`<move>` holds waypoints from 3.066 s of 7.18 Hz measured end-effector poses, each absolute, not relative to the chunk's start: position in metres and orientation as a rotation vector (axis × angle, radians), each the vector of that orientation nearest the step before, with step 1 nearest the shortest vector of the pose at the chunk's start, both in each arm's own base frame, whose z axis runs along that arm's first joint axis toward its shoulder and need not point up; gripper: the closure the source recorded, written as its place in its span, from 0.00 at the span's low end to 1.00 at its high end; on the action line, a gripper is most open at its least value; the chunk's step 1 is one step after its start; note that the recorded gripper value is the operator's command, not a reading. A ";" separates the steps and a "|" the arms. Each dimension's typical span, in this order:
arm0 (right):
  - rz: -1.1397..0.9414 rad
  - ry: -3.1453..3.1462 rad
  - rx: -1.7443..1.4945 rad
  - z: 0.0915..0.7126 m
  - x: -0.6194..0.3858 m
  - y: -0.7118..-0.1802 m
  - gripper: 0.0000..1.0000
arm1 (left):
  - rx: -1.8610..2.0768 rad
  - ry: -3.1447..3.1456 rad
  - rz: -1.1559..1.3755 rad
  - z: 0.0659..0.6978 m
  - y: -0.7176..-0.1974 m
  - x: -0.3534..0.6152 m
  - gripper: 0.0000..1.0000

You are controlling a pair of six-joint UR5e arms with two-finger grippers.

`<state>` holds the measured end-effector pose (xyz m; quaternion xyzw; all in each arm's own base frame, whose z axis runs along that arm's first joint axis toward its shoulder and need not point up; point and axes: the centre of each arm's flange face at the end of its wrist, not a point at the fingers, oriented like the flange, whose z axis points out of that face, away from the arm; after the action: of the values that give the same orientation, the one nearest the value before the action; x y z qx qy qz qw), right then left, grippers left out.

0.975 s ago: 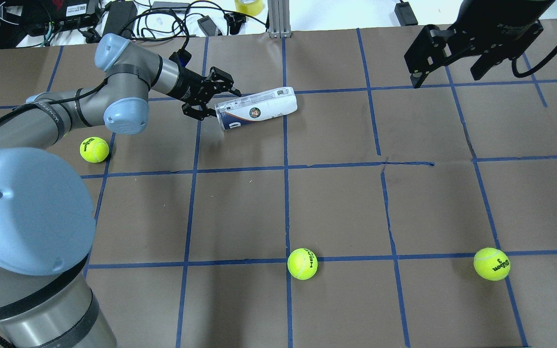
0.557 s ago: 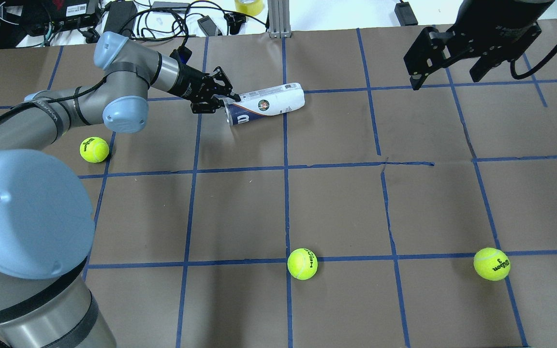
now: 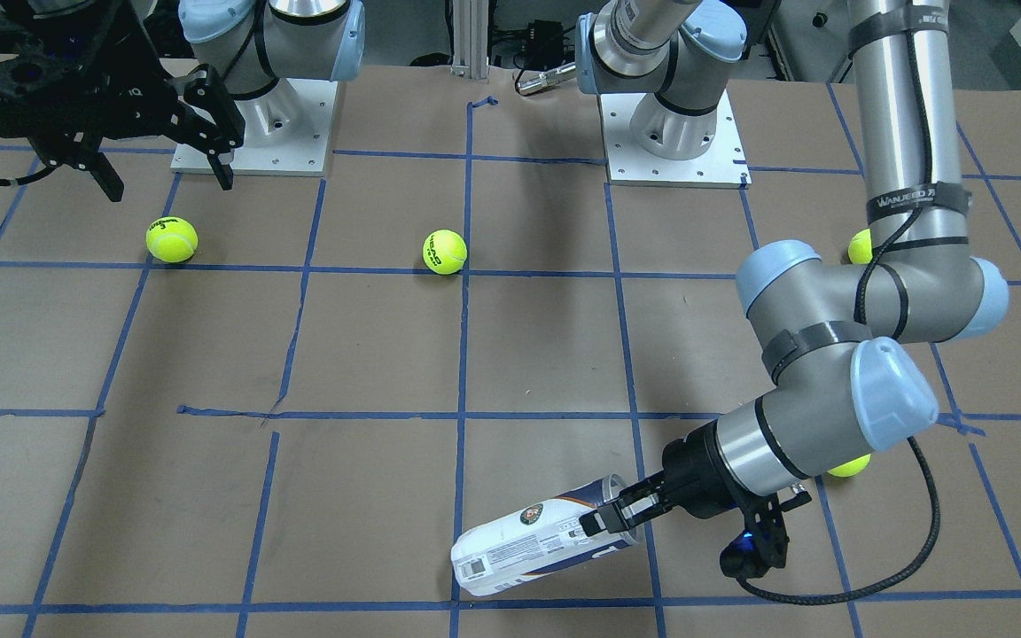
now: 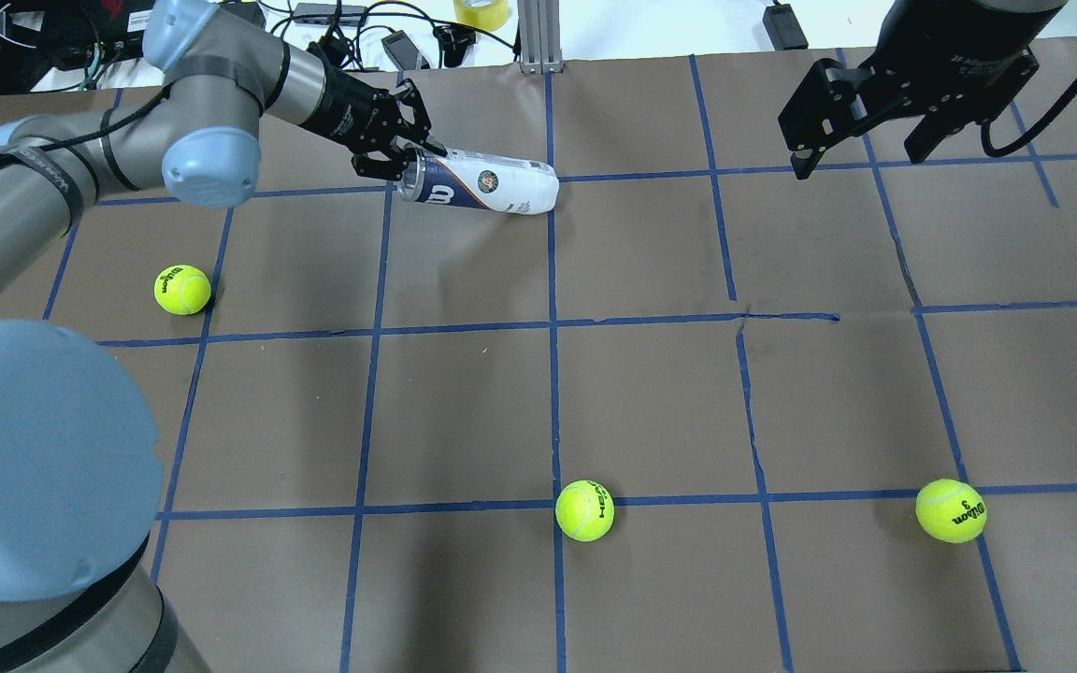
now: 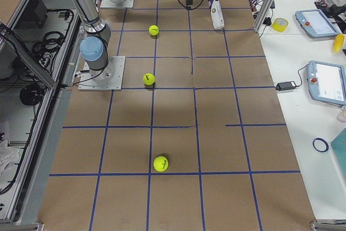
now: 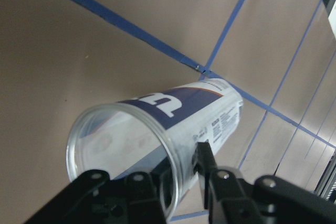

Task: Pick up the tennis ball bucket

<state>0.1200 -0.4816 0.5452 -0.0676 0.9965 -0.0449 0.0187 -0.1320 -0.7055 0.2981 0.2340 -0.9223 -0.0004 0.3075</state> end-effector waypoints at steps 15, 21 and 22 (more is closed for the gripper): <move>-0.111 3.094 -0.209 0.542 0.120 -0.480 0.00 | 0.171 -3.106 0.134 0.356 -0.659 -0.256 0.00; -0.109 3.094 -0.205 0.541 0.120 -0.479 0.00 | 0.008 -3.097 0.136 0.478 -0.603 -0.239 0.00; -0.109 3.094 -0.205 0.542 0.120 -0.479 0.00 | -0.046 -3.107 0.117 0.498 -0.590 -0.218 0.00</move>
<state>0.1204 -0.4788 0.5416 -0.0661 0.9970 -0.0350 0.0192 -0.2181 -0.5896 0.4985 -0.0148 -0.9991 0.0375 0.0160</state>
